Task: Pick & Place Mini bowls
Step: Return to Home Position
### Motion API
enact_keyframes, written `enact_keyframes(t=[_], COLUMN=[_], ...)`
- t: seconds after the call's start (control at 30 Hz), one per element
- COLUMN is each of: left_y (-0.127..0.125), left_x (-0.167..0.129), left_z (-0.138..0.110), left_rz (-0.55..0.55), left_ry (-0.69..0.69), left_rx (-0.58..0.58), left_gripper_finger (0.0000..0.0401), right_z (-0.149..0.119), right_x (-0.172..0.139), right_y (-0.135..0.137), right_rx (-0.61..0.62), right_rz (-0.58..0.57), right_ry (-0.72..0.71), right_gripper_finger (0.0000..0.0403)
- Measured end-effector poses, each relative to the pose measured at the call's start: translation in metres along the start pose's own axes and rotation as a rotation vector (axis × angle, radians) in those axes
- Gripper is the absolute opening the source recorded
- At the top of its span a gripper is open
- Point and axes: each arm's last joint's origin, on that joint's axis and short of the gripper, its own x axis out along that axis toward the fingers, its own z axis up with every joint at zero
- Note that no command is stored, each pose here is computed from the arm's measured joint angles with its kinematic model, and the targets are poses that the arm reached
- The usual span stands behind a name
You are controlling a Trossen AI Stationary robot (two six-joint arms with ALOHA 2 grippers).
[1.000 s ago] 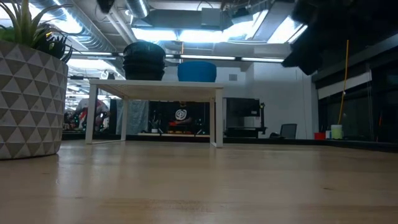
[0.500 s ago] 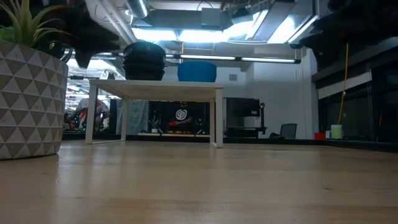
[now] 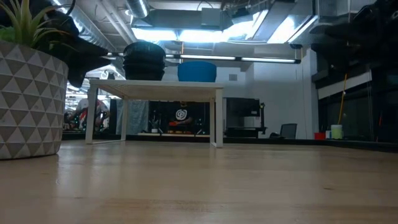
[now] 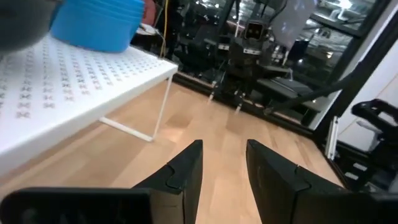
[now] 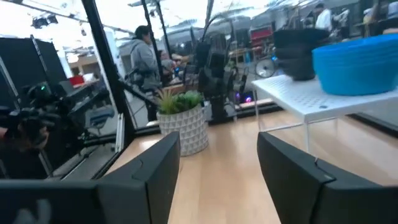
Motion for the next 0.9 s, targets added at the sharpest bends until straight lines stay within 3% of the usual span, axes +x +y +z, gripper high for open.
enact_keyframes(t=[0.17, 0.37, 0.53, 0.77, 0.9], left_y=[-0.001, -0.007, -0.009, -0.006, -0.007], left_x=[-0.003, -0.005, -0.006, -0.006, -0.006], left_z=[-0.009, -0.014, -0.014, -0.012, -0.012], left_rz=[0.047, 0.011, 0.024, 0.147, 0.139], left_ry=[0.050, 0.087, 0.076, 0.015, 0.018], left_rx=[0.022, 0.043, 0.044, 0.042, 0.026], left_gripper_finger=[0.0120, 0.0117, 0.0116, 0.0119, 0.0120], right_z=[0.005, 0.002, 0.000, -0.002, -0.002], right_x=[-0.003, -0.003, -0.003, -0.003, -0.003], right_y=[-0.001, -0.005, -0.008, -0.009, -0.009], right_rx=[-0.019, -0.028, -0.032, -0.017, -0.010], right_rz=[-0.012, -0.055, -0.088, -0.094, -0.094], right_ry=[-0.049, -0.023, -0.004, 0.019, 0.020], right_gripper_finger=[0.0213, 0.0213, 0.0213, 0.0213, 0.0213])
